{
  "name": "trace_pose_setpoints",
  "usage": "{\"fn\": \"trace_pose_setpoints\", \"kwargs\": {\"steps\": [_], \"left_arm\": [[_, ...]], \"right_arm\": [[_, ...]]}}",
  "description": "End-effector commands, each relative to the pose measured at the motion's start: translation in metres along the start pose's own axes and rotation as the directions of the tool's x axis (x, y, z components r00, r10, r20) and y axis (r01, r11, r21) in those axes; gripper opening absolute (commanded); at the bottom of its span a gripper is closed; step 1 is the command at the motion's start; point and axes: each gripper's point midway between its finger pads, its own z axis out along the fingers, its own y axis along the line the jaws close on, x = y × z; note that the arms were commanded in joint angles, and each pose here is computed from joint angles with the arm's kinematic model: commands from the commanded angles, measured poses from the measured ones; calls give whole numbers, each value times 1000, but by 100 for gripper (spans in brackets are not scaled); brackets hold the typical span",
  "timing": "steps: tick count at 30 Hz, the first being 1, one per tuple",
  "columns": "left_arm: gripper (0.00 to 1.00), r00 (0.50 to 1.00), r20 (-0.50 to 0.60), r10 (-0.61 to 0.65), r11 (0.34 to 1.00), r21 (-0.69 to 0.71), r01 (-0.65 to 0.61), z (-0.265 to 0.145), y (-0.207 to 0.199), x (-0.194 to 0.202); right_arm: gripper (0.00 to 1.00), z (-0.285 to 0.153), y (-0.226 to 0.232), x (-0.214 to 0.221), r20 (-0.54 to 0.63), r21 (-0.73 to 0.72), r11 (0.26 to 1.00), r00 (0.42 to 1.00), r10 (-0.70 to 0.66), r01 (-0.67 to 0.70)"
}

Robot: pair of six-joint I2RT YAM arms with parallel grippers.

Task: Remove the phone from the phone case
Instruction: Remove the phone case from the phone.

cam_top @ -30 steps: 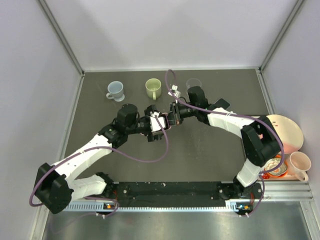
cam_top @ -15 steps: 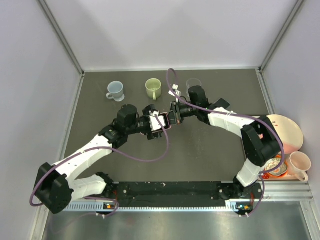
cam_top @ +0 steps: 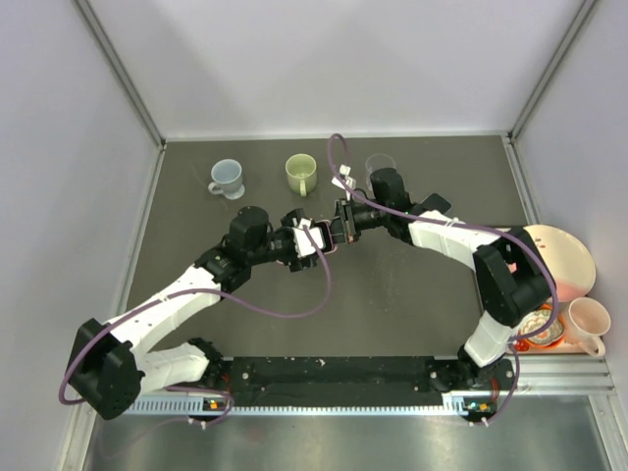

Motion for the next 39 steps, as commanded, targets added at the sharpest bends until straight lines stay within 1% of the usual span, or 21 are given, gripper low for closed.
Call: {"fn": "trace_pose_setpoints", "kwargs": {"steps": [1, 4, 5, 8, 31, 39], "left_arm": [[33, 998, 54, 16, 1000, -4, -16, 0, 1, -12], [24, 998, 55, 13, 1000, 2, -13, 0, -1, -11], [14, 998, 55, 10, 1000, 2, -10, 0, -1, -11], [0, 998, 60, 2, 1000, 5, -3, 0, -1, -13], [0, 995, 79, -55, 999, 5, 54, 0, 0, -17], [0, 992, 71, -104, 995, -5, 104, -3, 6, -17]], "right_arm": [[0, -8, 24, -35, 75, -52, 992, 991, -113, 117], [0, -9, 21, -37, 80, -45, 992, 991, -111, 115], [0, -9, 21, -37, 80, -45, 993, 991, -109, 113], [0, -9, 21, -37, 81, -43, 992, 990, -115, 119], [0, -12, 19, -40, 107, -6, 985, 980, -170, 172], [0, -13, 20, -40, 115, 5, 980, 974, -196, 197]]}}
